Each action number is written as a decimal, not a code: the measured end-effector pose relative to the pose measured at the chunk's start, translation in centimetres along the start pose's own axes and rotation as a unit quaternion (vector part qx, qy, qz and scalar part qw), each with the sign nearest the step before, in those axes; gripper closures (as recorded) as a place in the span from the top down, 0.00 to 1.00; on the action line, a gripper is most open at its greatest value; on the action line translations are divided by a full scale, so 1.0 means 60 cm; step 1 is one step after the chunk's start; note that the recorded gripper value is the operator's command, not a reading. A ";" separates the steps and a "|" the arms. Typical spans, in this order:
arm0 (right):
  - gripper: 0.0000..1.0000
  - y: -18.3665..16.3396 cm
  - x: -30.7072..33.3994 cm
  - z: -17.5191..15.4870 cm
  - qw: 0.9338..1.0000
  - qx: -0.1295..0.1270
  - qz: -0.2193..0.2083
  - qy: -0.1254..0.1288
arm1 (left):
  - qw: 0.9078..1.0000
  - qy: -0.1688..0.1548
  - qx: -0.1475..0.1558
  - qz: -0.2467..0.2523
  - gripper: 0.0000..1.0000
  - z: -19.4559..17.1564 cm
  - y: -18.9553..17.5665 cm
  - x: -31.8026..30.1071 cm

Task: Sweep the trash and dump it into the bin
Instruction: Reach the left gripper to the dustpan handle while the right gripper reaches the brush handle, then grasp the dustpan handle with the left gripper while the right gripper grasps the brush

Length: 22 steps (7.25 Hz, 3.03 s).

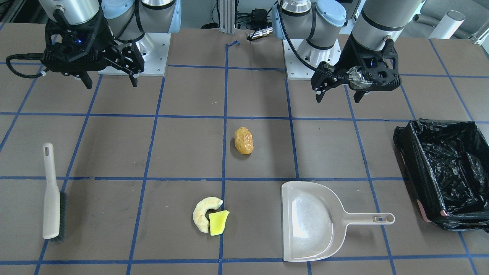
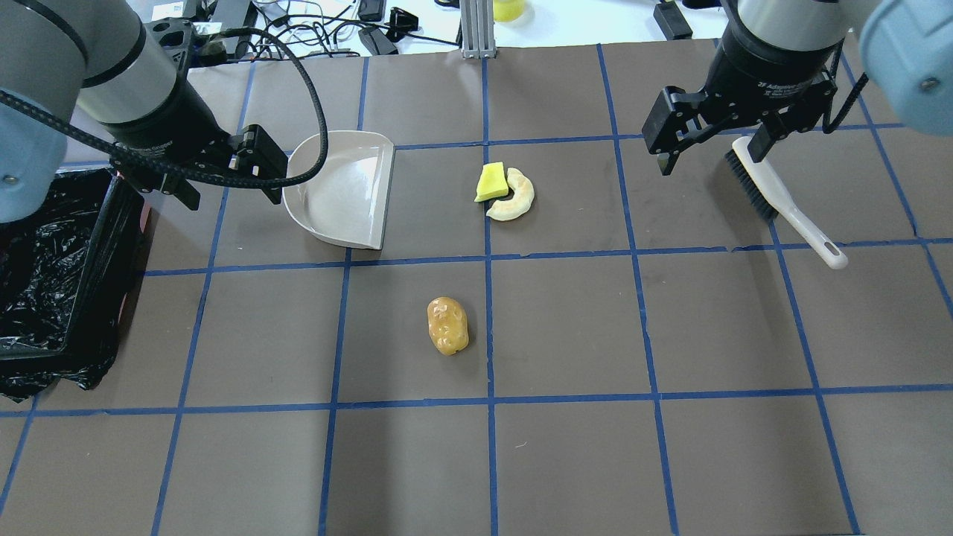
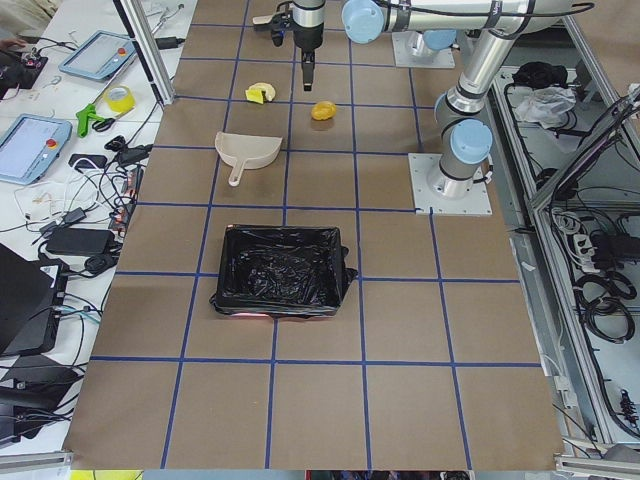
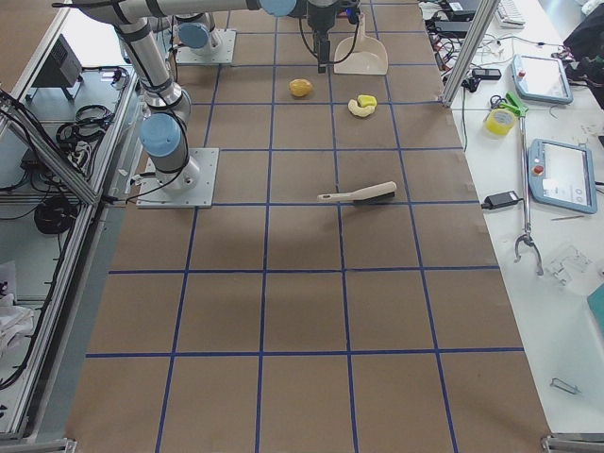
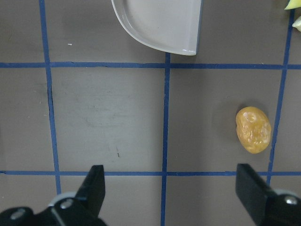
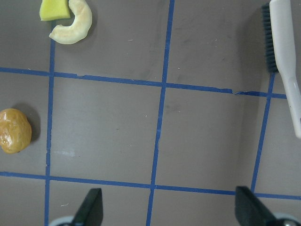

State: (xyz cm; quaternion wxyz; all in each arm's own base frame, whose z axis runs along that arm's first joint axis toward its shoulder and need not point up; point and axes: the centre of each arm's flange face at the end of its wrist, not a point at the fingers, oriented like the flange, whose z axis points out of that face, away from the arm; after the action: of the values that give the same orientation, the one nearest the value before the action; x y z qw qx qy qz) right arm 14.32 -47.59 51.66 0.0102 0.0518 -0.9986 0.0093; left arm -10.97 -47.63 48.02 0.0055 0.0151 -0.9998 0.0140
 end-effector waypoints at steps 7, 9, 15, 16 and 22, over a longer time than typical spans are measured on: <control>1.00 0.000 0.021 0.000 1.000 -0.005 -0.002 0.021 | 1.000 0.000 0.014 0.013 1.00 0.003 -0.028 -0.015; 1.00 -0.007 0.085 0.018 0.998 -0.022 -0.047 0.041 | 1.000 -0.001 0.024 -0.004 1.00 0.005 -0.034 -0.016; 1.00 -0.001 0.326 0.191 0.989 -0.067 -0.135 -0.005 | 0.933 -0.037 0.088 -0.347 1.00 0.021 -0.071 -0.040; 1.00 -0.001 0.364 0.226 0.987 -0.062 -0.149 -0.004 | 0.917 -0.033 0.093 -0.386 1.00 0.029 -0.082 -0.043; 0.99 -0.076 0.447 0.454 0.978 -0.061 -0.197 -0.001 | 0.830 -0.012 0.151 -0.536 1.00 0.181 -0.234 -0.066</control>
State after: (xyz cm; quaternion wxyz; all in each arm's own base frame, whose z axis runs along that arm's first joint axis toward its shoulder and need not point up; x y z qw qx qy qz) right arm -12.41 -55.41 25.10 0.0144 0.2468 -0.9674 -0.0539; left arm -6.67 -61.84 37.52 -0.0022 0.5497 -0.8201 0.1590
